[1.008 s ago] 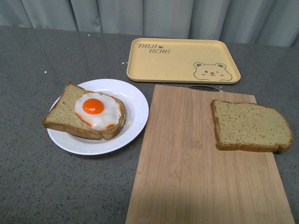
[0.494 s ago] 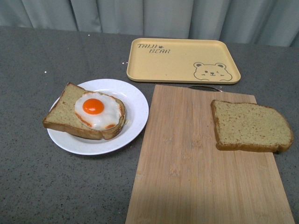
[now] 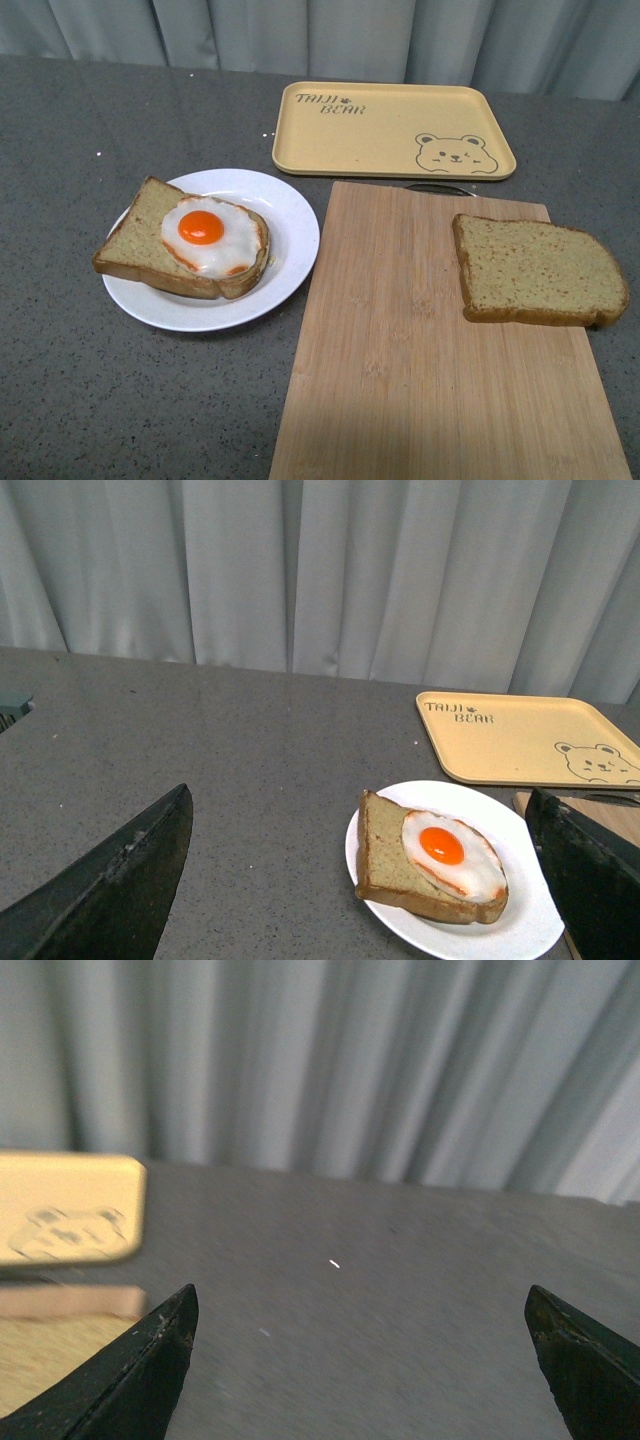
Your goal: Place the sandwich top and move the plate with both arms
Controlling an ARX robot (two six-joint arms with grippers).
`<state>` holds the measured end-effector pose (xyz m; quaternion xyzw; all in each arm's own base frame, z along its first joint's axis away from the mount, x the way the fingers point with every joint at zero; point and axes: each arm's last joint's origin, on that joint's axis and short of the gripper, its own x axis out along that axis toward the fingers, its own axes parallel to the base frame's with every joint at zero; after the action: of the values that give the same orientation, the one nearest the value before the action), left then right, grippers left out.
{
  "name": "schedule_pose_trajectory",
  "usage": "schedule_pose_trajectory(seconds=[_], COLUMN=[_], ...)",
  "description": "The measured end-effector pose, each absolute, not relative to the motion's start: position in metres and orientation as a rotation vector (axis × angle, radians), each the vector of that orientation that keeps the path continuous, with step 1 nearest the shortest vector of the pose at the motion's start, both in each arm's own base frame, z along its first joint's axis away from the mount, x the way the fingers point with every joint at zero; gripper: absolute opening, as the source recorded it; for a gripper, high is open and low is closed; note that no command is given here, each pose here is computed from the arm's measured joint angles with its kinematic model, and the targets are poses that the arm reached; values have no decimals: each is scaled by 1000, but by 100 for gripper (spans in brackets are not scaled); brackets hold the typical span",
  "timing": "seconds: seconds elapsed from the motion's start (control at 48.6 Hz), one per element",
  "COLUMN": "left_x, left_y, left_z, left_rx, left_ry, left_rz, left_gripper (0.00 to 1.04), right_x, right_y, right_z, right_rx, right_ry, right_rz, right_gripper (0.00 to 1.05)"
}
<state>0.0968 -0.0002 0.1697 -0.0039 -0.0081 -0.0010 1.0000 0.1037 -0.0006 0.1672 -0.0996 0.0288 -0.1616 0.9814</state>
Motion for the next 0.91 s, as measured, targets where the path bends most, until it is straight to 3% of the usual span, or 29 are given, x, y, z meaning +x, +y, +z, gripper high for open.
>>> schedule_pose_trajectory(seconds=[0.103, 0.309, 0.494, 0.906], left_x=[97, 97, 97, 97], left_y=[0, 0, 0, 0], left_z=[170, 170, 170, 170], left_rx=[-8, -8, -8, -8], left_ry=[-16, -16, -16, -16], left_rz=[-1, -3, -3, -2], left_gripper=[98, 98, 98, 98], right_x=[114, 147, 198, 264], right_y=[-5, -16, -34, -58], right_z=[158, 163, 151, 107], right_rx=[-270, -251, -99, 238], right_ry=[181, 256, 477, 865], right_rz=[-348, -240, -101, 90], right_gripper=[95, 95, 95, 95])
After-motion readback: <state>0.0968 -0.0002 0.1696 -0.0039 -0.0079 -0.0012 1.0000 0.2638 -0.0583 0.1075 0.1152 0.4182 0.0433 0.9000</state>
